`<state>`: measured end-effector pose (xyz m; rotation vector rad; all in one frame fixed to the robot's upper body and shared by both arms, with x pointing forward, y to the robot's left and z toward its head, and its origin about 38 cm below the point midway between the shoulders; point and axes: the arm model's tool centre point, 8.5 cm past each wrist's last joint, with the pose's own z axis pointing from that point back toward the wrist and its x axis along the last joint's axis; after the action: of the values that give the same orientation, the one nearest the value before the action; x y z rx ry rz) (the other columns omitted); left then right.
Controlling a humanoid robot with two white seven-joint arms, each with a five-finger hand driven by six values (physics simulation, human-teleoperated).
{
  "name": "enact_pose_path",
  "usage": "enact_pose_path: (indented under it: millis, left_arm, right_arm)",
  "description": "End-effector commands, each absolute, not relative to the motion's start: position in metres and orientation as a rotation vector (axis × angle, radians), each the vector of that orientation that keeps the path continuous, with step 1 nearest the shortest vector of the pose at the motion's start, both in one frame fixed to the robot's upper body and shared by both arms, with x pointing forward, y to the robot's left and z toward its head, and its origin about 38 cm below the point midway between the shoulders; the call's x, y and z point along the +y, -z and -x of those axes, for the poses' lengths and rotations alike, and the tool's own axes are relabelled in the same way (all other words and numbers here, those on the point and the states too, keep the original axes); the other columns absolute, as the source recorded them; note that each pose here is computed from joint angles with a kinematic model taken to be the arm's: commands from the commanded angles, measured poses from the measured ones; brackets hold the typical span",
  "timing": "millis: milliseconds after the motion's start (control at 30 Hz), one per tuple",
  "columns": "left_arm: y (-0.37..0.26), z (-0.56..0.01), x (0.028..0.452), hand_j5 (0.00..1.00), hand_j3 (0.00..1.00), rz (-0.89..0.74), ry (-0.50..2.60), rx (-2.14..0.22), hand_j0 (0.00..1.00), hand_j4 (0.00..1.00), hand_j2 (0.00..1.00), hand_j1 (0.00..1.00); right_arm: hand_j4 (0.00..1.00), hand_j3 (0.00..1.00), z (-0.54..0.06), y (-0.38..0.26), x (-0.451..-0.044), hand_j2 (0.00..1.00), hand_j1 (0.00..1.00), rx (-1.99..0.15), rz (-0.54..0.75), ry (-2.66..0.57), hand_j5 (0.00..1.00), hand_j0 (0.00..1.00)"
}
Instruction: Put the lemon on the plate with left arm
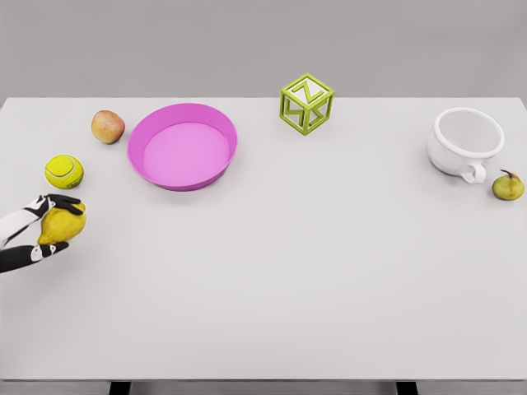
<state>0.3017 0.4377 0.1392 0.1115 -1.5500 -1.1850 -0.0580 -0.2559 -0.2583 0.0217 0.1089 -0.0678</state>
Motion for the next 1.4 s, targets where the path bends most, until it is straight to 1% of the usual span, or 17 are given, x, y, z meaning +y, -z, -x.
enact_pose_path:
  millis: [0,533,633,867,1000,1233,1367]
  left_arm:
    - [-0.139,-0.302,0.438,0.45,0.45,-0.13,1.193,-1.546,0.45,0.45,0.45,0.45]
    - [-0.152,-0.326,0.417,0.45,0.45,-0.132,1.168,-1.663,0.45,0.45,0.45,0.45]
    - [-0.151,-0.336,0.403,0.45,0.45,-0.11,1.182,-1.685,0.45,0.45,0.45,0.45]
    - [-0.153,-0.346,0.386,0.45,0.45,-0.098,1.159,-1.746,0.45,0.45,0.45,0.45]
    - [-0.155,-0.366,0.363,0.45,0.45,-0.077,1.188,-1.785,0.45,0.45,0.45,0.45]
    - [-0.161,-0.39,0.34,0.45,0.45,-0.048,1.201,-1.825,0.45,0.45,0.45,0.45]
    - [-0.153,-0.403,0.328,0.45,0.45,-0.026,1.142,-1.847,0.45,0.45,0.45,0.45]
  right_arm:
    - [1.0,1.0,0.058,0.258,-0.256,1.0,1.0,0.108,-0.022,0.067,1.0,1.0]
    - [1.0,1.0,0.058,0.258,-0.256,1.0,1.0,0.11,-0.022,0.067,1.0,1.0]
    - [1.0,1.0,0.058,0.258,-0.256,1.0,1.0,0.11,-0.022,0.067,1.0,1.0]
    - [1.0,1.0,0.058,0.258,-0.256,1.0,1.0,0.108,-0.022,0.069,1.0,1.0]
    - [1.0,1.0,0.058,0.258,-0.256,1.0,1.0,0.11,-0.022,0.069,1.0,1.0]
    - [1.0,1.0,0.058,0.258,-0.256,1.0,1.0,0.108,-0.022,0.067,1.0,1.0]
    - [1.0,1.0,0.058,0.258,-0.256,1.0,1.0,0.108,-0.022,0.067,1.0,1.0]
